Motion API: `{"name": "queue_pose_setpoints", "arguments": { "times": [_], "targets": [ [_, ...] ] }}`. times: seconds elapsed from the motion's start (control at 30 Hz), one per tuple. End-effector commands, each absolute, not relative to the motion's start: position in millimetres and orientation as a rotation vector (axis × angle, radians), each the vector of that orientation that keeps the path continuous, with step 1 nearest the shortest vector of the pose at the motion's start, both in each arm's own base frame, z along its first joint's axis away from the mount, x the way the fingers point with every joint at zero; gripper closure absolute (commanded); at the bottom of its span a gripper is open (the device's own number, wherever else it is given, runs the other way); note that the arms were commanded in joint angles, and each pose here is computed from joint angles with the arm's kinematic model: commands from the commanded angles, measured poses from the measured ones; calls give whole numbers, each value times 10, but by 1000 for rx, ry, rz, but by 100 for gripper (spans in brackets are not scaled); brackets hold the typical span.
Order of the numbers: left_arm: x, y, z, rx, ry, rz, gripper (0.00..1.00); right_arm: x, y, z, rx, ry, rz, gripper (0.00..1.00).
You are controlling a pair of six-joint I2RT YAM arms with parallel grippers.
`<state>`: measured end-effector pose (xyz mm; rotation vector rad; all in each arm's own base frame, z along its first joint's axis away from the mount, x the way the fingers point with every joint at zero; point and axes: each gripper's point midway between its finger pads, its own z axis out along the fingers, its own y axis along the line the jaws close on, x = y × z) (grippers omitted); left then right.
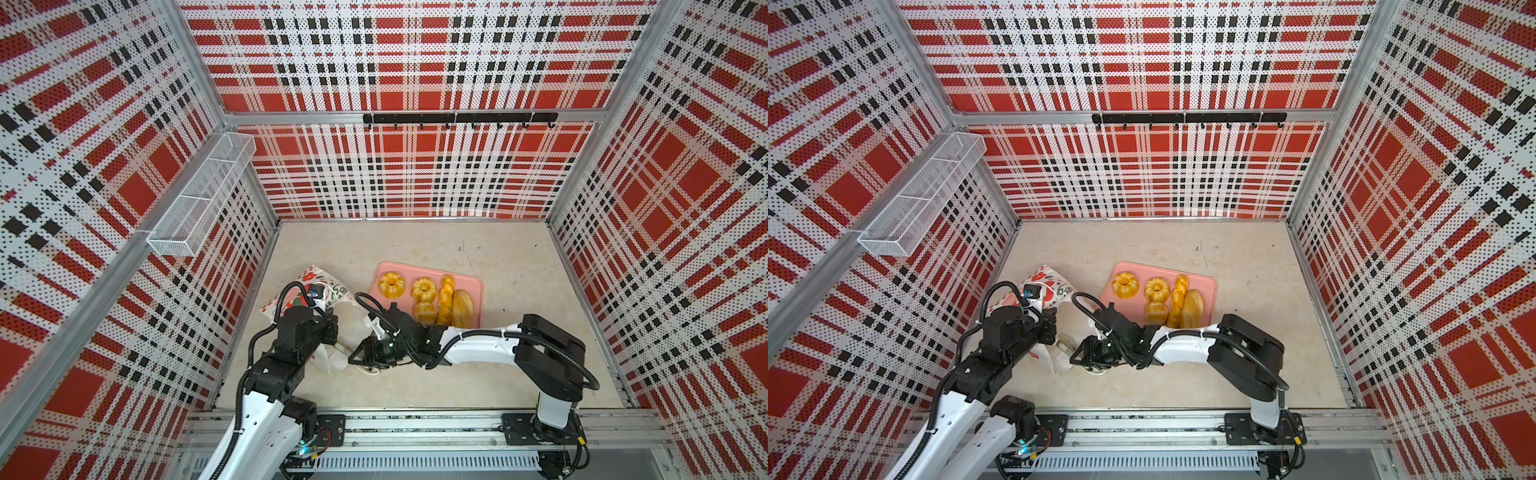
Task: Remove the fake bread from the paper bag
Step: 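Pinch the round bun inside the bag with the tongs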
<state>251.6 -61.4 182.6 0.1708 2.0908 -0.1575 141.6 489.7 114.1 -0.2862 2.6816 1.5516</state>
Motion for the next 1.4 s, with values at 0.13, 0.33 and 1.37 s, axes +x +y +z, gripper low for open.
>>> {"name": "queue_pose_setpoints", "arguments": {
  "times": [0.13,0.33,1.37],
  "targets": [
    [2636,-685,1917,123,2036,-224,100,1504,5106,1381,-250,2589,1653,57],
    [2659,-742,1891,120,2036,-254,100,1599,5253,1281,-180,2559,1722,59],
    [2836,-587,2225,20,1944,-45,100,1420,4096,1583,-207,2570,1264,100]
  ]
}}
